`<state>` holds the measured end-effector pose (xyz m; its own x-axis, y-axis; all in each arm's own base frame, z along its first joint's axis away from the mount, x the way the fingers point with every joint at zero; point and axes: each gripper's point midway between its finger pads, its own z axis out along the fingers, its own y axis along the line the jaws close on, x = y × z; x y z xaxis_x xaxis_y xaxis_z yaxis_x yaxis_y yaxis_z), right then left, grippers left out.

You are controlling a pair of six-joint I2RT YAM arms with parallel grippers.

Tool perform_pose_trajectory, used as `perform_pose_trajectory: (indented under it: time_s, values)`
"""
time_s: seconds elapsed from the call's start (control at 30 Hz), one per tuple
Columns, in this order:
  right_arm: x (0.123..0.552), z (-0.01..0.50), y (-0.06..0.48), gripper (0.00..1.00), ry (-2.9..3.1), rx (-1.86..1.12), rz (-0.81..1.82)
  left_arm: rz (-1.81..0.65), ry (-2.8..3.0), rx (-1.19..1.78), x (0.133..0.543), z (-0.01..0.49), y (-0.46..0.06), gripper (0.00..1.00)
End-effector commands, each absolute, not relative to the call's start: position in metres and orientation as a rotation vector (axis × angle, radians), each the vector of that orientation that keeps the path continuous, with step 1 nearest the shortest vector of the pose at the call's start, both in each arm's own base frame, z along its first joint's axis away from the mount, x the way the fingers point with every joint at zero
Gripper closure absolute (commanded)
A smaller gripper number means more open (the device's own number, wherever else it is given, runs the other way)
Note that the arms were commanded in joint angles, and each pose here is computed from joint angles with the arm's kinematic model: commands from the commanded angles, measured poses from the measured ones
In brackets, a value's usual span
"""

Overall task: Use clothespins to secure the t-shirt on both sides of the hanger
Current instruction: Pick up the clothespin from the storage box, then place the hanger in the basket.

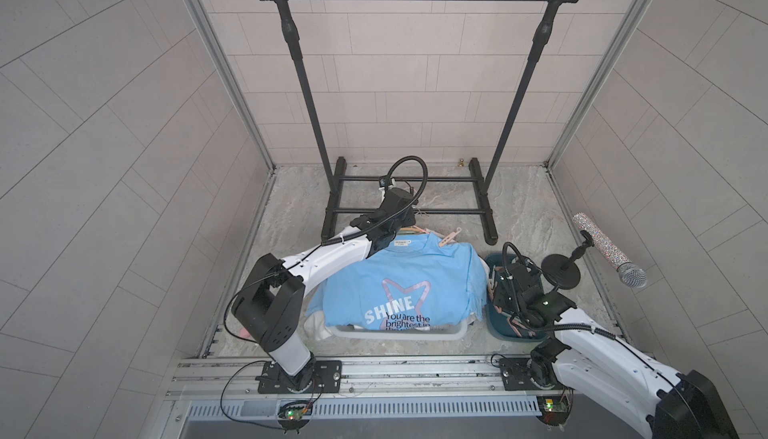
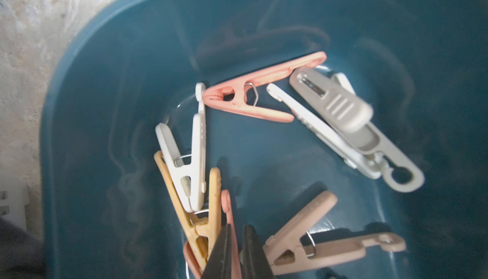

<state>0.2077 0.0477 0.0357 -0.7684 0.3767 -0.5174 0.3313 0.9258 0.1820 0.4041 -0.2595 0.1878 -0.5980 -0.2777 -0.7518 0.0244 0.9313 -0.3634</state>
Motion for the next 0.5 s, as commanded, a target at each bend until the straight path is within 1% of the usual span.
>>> perform_pose_trajectory:
  time_s: [0.0, 0.2, 0.3, 0.47]
  values:
    - [0.208, 0.033, 0.048, 0.88, 2.507, 0.538, 0.125, -0.426, 2.177, -0.172, 0.405, 0.192, -0.264, 1.0]
    - [0.204, 0.025, 0.049, 0.9, 2.527, 0.549, 0.13, -0.425, 2.173, -0.174, 0.404, 0.193, -0.264, 1.0]
    - [0.201, 0.025, 0.048, 0.87, 2.54, 0.545, 0.117, -0.425, 2.175, -0.176, 0.404, 0.192, -0.264, 1.0]
    - [0.203, 0.035, 0.052, 0.87, 2.509, 0.551, 0.178, -0.425, 2.173, -0.179, 0.404, 0.194, -0.263, 1.0]
